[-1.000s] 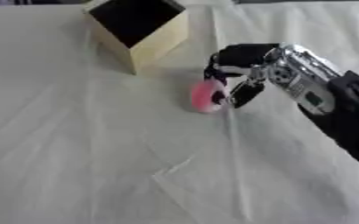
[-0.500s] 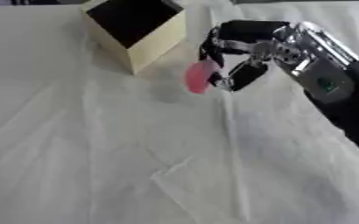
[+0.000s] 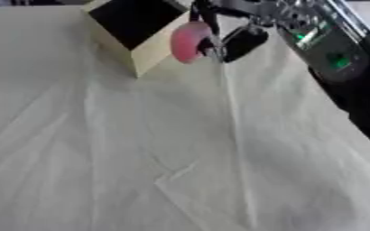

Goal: Pick up objects on the table and place them in the box.

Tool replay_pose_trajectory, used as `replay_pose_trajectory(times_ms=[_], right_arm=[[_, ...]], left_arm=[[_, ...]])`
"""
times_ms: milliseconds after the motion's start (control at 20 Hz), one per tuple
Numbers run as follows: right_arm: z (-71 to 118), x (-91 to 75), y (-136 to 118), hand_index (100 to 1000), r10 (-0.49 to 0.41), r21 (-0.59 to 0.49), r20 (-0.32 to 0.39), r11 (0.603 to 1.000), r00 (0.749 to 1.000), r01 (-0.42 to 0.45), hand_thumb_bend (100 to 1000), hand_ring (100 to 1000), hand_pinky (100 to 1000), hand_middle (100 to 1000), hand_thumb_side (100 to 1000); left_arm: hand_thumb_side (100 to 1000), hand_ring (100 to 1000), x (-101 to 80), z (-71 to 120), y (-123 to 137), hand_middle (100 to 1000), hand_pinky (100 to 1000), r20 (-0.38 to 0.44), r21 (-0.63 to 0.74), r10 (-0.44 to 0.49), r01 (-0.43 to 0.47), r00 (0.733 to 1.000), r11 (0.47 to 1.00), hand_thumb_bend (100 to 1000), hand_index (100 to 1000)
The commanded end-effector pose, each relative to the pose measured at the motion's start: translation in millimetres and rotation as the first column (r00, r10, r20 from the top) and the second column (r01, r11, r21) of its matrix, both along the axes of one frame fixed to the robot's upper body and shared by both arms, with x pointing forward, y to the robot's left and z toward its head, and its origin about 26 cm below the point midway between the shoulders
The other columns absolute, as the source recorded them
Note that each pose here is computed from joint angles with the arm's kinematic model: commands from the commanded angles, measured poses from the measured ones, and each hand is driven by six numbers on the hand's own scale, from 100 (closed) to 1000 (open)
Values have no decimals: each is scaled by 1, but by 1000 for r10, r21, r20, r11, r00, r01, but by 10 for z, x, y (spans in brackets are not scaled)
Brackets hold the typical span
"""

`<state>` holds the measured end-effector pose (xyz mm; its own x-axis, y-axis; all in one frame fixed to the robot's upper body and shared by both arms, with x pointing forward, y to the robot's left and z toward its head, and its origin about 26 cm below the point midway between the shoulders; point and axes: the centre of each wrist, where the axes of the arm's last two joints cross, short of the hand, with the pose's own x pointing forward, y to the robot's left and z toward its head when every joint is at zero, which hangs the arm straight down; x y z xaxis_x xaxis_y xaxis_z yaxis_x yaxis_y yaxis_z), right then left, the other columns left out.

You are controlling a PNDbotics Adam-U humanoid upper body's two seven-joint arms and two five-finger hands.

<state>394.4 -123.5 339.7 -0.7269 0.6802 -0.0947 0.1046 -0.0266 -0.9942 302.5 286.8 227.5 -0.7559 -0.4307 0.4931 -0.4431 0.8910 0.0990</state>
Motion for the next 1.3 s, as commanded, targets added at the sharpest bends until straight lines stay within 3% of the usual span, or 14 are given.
replay_pose_trajectory(times_ms=[50, 250, 550, 1000, 1300], right_arm=[[236, 32, 124, 646, -20, 61, 85, 998, 996, 15, 100, 543, 752, 345, 100], [355, 134, 298, 646, -78, 157, 109, 986, 991, 60, 100, 538, 753, 344, 100], [341, 315, 524, 651, -139, 243, 118, 964, 983, 107, 100, 542, 757, 350, 100], [52, 642, 671, 661, -234, 262, 117, 945, 965, 197, 100, 552, 758, 363, 100], [-249, 836, 716, 678, -256, 176, 124, 957, 959, 233, 100, 585, 772, 390, 100]], left_arm=[[770, 680, -14, 98, -10, 771, 726, 34, 10, -11, 11, 999, 1000, 100, 875], [770, 679, -8, 115, -27, 775, 725, 37, 13, -23, 22, 999, 1000, 100, 875], [770, 678, 0, 135, -57, 780, 724, 39, 19, -43, 42, 998, 999, 100, 875], [770, 677, 7, 148, -82, 781, 724, 38, 19, -61, 60, 997, 998, 100, 876], [772, 675, 6, 136, -85, 780, 724, 34, 14, -64, 64, 997, 998, 100, 876]])
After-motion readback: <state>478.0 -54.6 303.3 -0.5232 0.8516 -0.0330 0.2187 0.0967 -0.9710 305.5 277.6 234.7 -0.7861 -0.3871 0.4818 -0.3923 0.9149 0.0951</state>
